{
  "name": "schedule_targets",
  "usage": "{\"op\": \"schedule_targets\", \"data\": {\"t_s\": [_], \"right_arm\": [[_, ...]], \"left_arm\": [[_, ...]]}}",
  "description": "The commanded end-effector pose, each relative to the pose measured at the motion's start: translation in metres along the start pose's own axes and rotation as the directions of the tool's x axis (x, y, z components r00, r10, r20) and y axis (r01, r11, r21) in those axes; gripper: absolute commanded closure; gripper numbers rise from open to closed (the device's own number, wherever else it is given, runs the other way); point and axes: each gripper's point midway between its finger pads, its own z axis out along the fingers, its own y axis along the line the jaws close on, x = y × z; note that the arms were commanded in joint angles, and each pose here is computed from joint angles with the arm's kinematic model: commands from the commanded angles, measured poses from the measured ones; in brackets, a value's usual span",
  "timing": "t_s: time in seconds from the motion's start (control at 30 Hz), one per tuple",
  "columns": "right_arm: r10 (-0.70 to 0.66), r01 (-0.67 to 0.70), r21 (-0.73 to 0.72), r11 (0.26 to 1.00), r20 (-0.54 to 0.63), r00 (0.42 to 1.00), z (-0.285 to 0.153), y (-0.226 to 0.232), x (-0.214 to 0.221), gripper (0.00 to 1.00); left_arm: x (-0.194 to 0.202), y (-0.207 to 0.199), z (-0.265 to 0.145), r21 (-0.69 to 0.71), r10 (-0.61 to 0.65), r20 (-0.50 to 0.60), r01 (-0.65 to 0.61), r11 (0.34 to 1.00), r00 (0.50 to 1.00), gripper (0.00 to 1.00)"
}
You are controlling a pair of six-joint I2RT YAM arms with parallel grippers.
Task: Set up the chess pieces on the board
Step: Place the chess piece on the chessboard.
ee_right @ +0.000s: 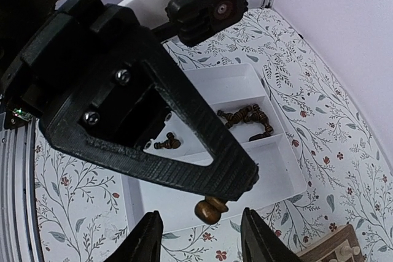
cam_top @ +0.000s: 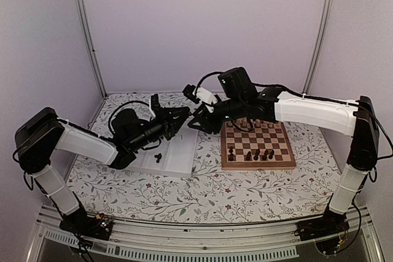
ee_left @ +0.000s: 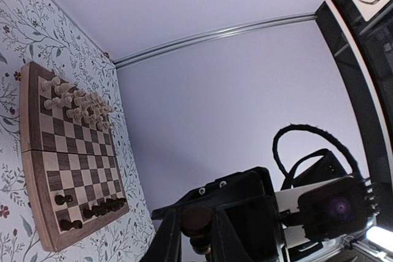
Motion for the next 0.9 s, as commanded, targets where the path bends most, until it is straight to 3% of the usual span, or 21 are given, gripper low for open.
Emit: {"op": "schedule_targets", "data": {"t_s": [0.0,0.3,0.87], "right_arm": [[0.042,-0.042,0.004,0.999,0.054,0.998,0.004,-0.005,-0.018,0.55],[0.022,-0.026,0.064,0.998,0.059,0.998,-0.006,-0.012,-0.026,0.57],[-0.046,0.034,0.141,0.989,0.082,0.996,-0.015,-0.026,-0.044,0.6]], "left_arm": [[-0.006,-0.022,0.005,0.11,-0.032,0.069,0.025,0.994,0.997,0.86],[-0.01,-0.007,0.005,0.039,-0.035,0.105,0.032,0.999,0.994,0.86],[0.007,-0.008,0.019,0.013,-0.014,0.029,0.014,1.0,0.999,0.86]]}}
